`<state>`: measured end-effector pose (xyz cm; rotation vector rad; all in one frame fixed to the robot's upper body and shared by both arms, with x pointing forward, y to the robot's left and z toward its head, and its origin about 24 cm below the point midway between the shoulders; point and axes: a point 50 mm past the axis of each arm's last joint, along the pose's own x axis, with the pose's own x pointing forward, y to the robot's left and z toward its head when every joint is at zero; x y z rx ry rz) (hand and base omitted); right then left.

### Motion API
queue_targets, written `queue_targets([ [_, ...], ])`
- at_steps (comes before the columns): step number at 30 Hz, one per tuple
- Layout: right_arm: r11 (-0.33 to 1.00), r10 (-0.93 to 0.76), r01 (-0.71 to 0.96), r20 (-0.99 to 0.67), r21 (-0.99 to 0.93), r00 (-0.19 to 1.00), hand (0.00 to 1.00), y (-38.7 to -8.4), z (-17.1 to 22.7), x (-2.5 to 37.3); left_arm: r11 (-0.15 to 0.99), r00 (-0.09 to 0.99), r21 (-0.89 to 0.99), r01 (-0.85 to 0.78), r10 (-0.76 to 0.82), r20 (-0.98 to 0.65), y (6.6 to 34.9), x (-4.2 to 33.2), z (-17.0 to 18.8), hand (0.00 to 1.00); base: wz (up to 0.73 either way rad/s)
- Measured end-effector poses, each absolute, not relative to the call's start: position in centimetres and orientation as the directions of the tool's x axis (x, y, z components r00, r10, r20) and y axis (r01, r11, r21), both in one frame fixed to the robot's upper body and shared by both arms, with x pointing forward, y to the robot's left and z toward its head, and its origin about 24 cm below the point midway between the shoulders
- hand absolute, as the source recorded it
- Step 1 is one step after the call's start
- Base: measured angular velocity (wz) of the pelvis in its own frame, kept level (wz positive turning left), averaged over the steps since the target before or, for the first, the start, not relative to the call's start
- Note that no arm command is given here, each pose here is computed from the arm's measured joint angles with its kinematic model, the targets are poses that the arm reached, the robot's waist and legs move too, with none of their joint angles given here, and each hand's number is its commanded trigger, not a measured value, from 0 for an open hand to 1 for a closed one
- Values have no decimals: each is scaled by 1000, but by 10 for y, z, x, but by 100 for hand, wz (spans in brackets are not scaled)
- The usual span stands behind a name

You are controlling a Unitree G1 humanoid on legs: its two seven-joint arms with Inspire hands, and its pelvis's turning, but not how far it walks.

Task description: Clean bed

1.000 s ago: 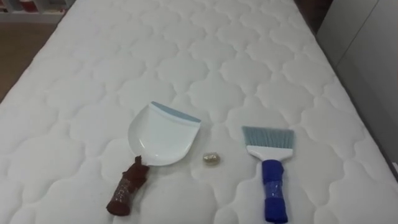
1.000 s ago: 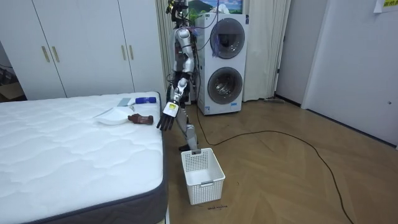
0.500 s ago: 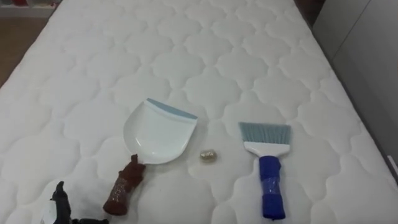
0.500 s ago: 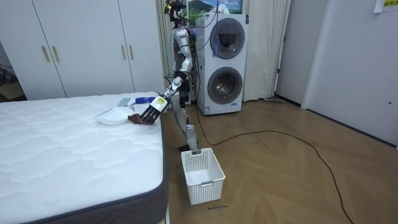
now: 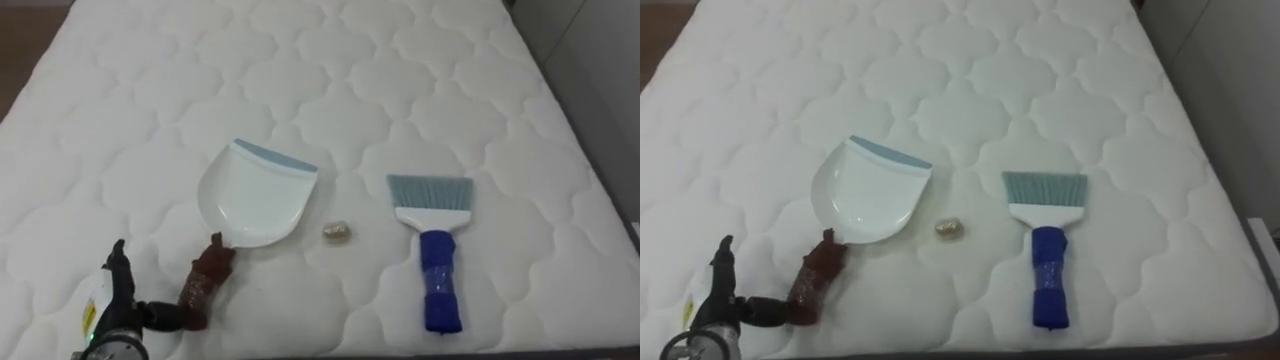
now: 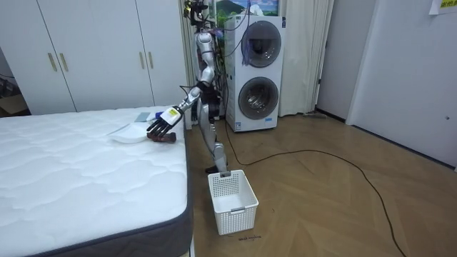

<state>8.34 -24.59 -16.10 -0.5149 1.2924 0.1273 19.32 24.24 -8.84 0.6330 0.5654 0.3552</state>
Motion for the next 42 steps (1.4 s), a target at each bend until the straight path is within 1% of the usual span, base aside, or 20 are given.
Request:
queue_targets([
  [4,897,-181,-336,-933,-287,311,0,-243,-160,90,756,786,642,-127,472,-400,242,199,-91,0,0],
  [9,897,-183,-326,-924,-297,337,0,-243,-159,98,771,778,619,-150,478,-407,242,205,-90,0,0],
  [18,888,-190,-326,-903,-325,385,0,-241,-156,109,790,809,581,-196,465,-360,237,233,-76,0,4],
  [22,876,-195,-334,-889,-347,415,0,-239,-155,115,793,826,581,-183,444,-347,232,239,-73,0,5],
  [24,878,-206,-319,-884,-357,421,0,-240,-154,117,802,839,572,-173,424,-340,227,245,-70,0,74],
  [25,881,-221,-306,-887,-360,406,0,-243,-155,112,811,867,564,-156,386,-315,217,257,-63,0,95],
  [27,889,-218,-298,-893,-348,395,0,-240,-156,111,809,890,570,-146,359,-282,213,265,-57,0,3],
  [29,889,-220,-290,-885,-356,411,0,-240,-153,122,808,882,571,-147,368,-294,216,263,-59,0,-42],
  [33,877,-247,-290,-876,-384,413,0,-246,-151,124,829,868,535,-166,380,-320,215,266,-60,0,-18],
  [39,904,-248,-241,-891,-354,380,0,-245,-151,126,851,842,493,-181,393,-369,215,273,-61,0,-13],
  [42,914,-244,-224,-899,-338,363,0,-245,-152,125,849,822,501,-169,402,-403,217,269,-67,0,-10],
])
